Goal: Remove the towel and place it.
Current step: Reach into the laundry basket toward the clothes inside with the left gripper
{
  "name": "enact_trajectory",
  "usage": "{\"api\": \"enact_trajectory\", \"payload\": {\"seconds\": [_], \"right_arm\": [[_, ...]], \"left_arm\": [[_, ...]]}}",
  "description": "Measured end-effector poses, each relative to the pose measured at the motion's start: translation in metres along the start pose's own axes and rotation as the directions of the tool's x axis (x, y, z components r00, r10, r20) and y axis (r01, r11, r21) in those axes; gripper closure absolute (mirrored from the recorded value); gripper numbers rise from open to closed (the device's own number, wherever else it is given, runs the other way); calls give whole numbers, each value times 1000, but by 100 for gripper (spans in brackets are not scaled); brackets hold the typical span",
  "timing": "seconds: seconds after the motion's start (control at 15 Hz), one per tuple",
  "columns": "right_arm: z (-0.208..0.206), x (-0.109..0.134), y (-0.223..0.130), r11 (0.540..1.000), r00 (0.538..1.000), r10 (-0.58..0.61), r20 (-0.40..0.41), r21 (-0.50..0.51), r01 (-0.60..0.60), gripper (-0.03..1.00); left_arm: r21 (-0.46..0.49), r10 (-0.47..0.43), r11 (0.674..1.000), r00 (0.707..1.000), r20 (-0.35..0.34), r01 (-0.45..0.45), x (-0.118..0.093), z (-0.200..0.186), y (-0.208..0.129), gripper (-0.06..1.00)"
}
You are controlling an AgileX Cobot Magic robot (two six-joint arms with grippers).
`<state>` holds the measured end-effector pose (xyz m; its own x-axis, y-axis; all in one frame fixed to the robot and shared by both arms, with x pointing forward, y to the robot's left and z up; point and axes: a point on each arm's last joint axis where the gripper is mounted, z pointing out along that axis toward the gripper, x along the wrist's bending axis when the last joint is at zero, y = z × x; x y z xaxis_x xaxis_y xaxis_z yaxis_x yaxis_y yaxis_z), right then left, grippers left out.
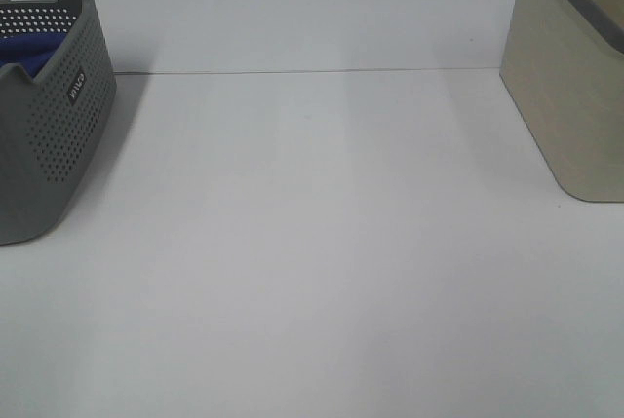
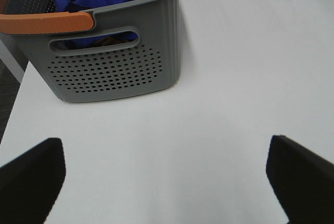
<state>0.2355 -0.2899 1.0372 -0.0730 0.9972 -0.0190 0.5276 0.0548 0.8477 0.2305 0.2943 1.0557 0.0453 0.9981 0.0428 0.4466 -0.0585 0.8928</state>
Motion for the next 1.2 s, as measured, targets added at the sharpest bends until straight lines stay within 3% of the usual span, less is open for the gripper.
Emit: {"api": "enact_trajectory", "payload": {"seconds": [1.2], "right_arm": [[0,0,0,1000,1000,0,0,0,0,26]], "left_arm": [[0,0,1000,1000,0,0,0,0,0,-5]]}}
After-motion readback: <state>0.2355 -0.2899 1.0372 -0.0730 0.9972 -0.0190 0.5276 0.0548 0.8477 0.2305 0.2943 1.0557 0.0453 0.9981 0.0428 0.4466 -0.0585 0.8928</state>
